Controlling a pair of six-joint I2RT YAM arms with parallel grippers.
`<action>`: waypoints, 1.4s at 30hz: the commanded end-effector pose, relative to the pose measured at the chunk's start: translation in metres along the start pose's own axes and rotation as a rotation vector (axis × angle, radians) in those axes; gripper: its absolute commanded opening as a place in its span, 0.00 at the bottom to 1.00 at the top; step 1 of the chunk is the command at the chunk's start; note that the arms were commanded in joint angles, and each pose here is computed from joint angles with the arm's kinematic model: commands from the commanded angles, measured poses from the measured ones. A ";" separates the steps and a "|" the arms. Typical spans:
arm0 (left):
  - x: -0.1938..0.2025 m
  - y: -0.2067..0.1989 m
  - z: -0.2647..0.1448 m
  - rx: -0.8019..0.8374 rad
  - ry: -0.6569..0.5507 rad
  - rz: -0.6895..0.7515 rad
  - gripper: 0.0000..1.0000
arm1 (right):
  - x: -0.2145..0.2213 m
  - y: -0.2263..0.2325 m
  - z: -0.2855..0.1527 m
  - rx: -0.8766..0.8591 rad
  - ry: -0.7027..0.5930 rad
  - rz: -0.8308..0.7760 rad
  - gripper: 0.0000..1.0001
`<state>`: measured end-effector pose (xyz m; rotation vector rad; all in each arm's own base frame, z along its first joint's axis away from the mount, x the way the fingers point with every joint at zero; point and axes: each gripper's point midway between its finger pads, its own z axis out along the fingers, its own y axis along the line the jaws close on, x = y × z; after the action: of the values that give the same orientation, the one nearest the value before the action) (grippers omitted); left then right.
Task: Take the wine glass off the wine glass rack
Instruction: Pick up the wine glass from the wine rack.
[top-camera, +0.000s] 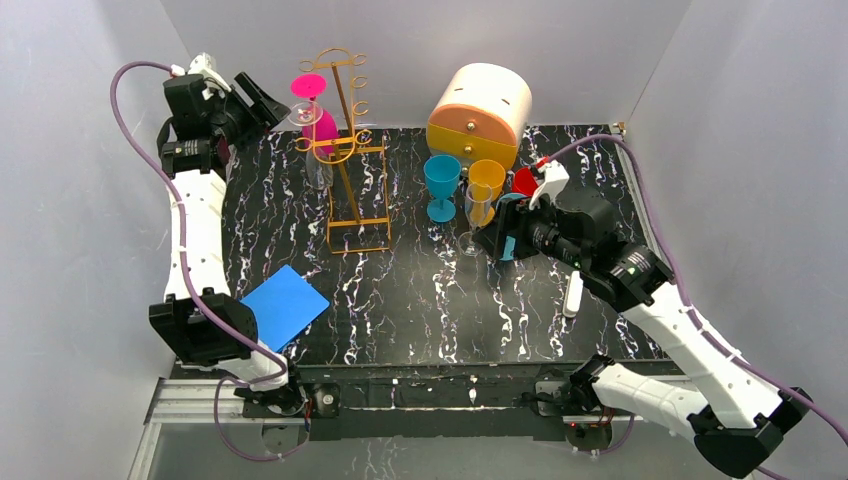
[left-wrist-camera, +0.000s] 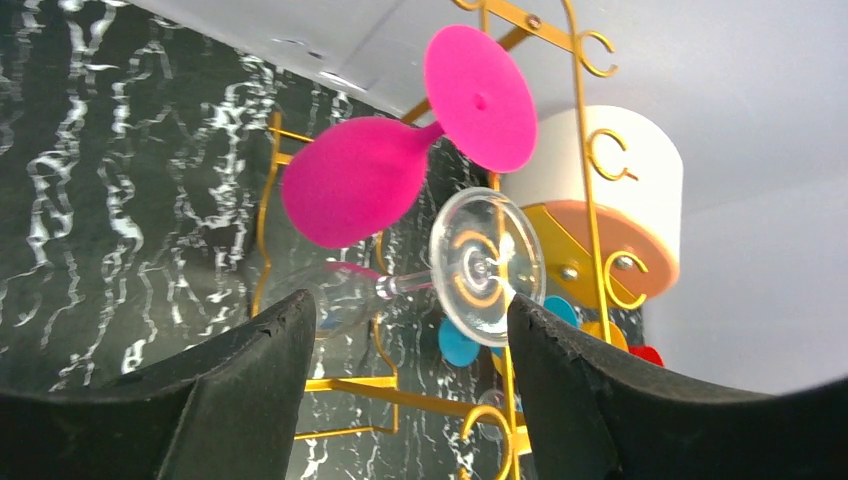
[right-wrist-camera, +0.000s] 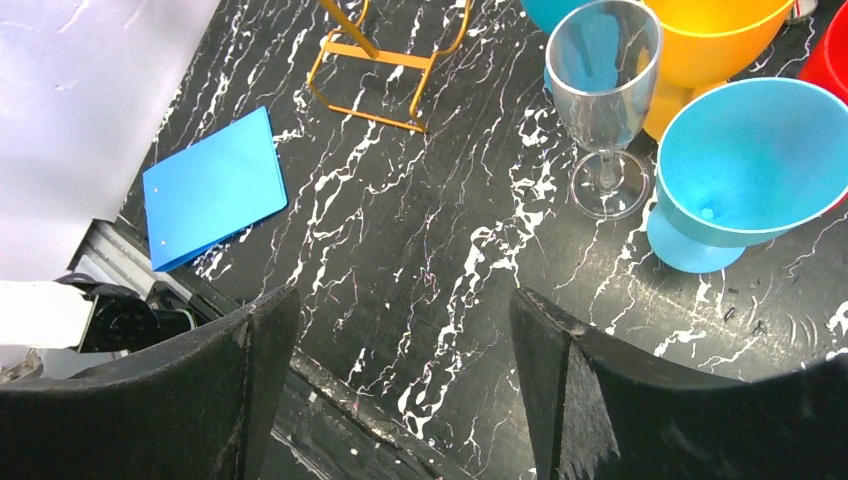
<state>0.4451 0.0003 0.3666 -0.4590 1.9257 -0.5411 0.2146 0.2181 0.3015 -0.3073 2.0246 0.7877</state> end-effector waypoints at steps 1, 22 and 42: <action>-0.005 -0.035 0.000 0.206 0.054 0.004 0.66 | -0.015 0.009 -0.005 -0.014 -0.016 0.030 0.85; 0.012 -0.030 0.035 0.273 0.152 -0.066 0.34 | -0.008 0.017 0.004 -0.047 0.042 0.065 0.86; 0.022 -0.018 0.040 0.218 0.176 -0.132 0.00 | -0.008 0.019 0.008 -0.063 0.038 0.055 0.87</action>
<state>0.4806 -0.0368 0.3517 -0.3545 1.9611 -0.9144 0.2090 0.2306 0.2939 -0.2940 2.1216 0.8541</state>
